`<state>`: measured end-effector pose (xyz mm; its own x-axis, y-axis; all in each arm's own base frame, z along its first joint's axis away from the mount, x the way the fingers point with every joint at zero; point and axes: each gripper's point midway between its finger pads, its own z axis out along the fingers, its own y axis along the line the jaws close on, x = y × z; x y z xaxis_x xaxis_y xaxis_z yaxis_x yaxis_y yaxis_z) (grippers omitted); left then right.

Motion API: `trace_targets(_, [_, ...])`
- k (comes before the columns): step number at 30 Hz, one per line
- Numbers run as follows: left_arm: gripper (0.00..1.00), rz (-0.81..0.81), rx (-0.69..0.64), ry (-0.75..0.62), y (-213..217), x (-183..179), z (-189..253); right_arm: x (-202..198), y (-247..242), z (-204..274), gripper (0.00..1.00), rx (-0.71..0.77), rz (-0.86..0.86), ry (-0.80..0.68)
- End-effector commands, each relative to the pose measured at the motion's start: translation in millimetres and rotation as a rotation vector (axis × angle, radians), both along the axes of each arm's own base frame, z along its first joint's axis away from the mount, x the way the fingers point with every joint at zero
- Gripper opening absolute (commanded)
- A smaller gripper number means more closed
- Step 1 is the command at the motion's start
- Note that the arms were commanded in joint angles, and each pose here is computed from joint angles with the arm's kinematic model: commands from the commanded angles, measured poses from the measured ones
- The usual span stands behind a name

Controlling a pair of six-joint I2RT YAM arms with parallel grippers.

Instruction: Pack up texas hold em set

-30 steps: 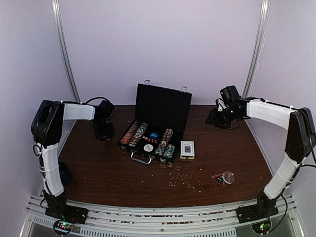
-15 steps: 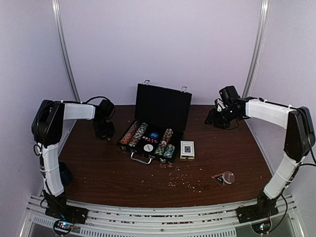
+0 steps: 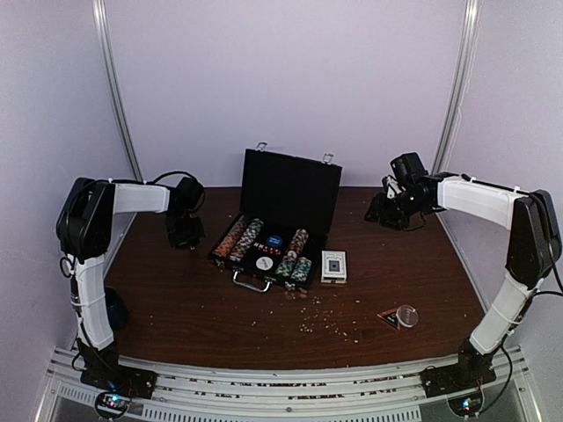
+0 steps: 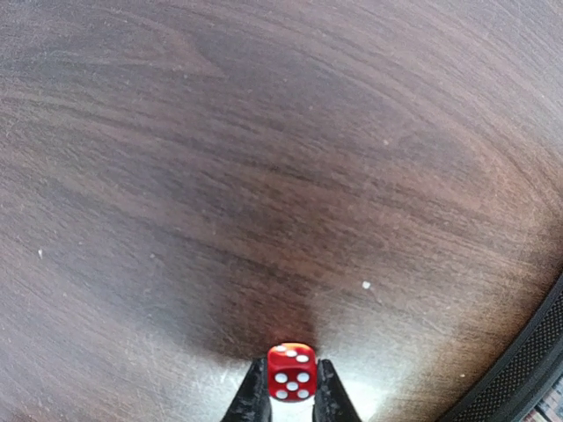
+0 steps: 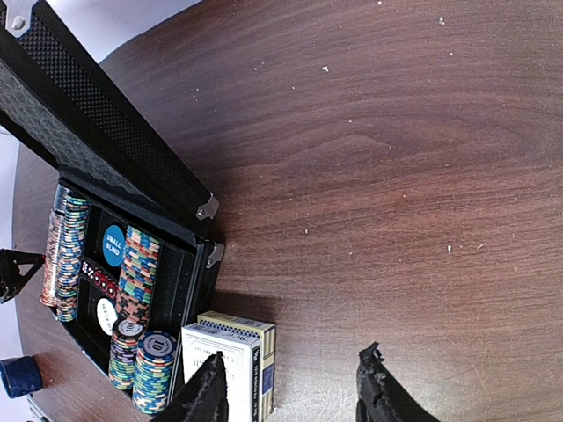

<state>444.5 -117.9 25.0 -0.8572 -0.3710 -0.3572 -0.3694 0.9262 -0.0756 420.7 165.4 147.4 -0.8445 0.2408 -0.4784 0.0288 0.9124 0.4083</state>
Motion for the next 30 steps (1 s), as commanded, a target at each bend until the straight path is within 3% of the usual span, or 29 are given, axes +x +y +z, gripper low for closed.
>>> trace_targets(1, [0.12, -0.018, 0.002, -0.015, 2, 9, 6, 4, -2, 9, 0.48, -0.003, 0.000, -0.029])
trace_targets(7, [0.10, -0.188, -0.025, -0.096, -32, 2, 51, 6, -23, 31, 0.47, -0.085, -0.066, -0.105])
trace_targets(12, [0.10, -0.468, -0.101, -0.202, -118, -12, 107, 2, -50, 38, 0.49, -0.114, -0.120, -0.128])
trace_targets(17, [0.10, -0.668, -0.230, -0.202, -218, -44, 116, -3, -74, 33, 0.54, -0.084, -0.147, -0.123])
trace_targets(23, [0.09, -0.708, -0.308, -0.190, -268, -47, 99, -5, -77, 30, 0.55, -0.052, -0.146, -0.105])
trace_targets(30, [0.08, -0.667, -0.291, -0.175, -276, -34, 76, -11, -69, 22, 0.56, 0.022, -0.154, -0.089])
